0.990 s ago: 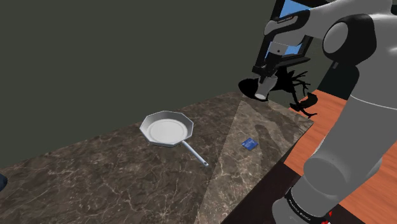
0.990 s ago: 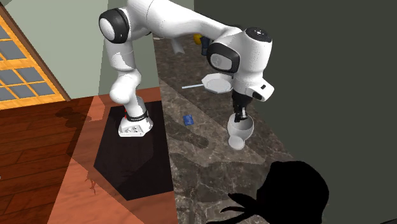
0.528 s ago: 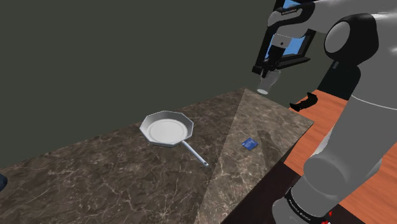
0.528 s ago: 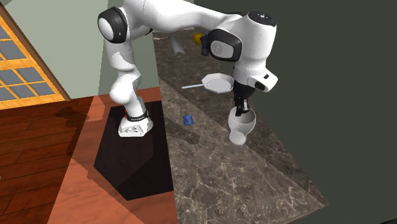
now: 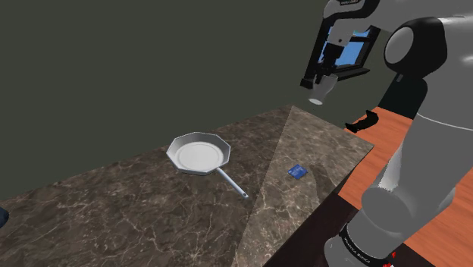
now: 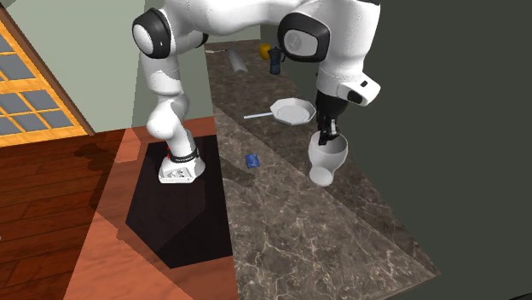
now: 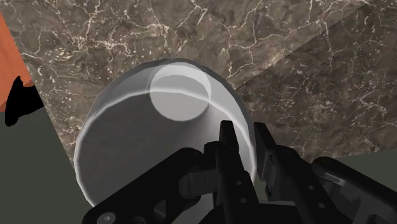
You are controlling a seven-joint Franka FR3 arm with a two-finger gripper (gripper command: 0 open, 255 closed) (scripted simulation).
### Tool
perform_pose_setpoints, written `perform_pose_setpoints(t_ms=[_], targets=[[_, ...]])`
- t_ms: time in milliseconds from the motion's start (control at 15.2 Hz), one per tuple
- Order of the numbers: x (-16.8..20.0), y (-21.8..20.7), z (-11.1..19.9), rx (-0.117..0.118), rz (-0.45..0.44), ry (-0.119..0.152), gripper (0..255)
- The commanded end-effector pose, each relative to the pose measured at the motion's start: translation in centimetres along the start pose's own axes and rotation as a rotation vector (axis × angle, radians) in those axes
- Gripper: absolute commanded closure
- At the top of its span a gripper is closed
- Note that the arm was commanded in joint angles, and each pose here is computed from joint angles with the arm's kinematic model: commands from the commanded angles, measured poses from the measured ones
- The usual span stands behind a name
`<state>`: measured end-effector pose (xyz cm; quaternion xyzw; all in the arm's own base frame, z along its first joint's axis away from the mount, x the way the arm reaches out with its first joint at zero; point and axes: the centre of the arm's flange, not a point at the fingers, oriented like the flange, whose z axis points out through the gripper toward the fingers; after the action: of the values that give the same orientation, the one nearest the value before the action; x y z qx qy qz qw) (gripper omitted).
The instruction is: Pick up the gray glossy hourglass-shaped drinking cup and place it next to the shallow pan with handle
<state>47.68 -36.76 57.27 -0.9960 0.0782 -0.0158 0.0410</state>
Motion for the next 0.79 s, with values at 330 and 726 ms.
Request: perform_pose_setpoints(t_ms=[330,726], targets=[[-0.6,-4.2,-1.6,0.0,0.0,0.0,255],[-1.8,-12.0,-1.0,0.0,0.0,0.0,255]])
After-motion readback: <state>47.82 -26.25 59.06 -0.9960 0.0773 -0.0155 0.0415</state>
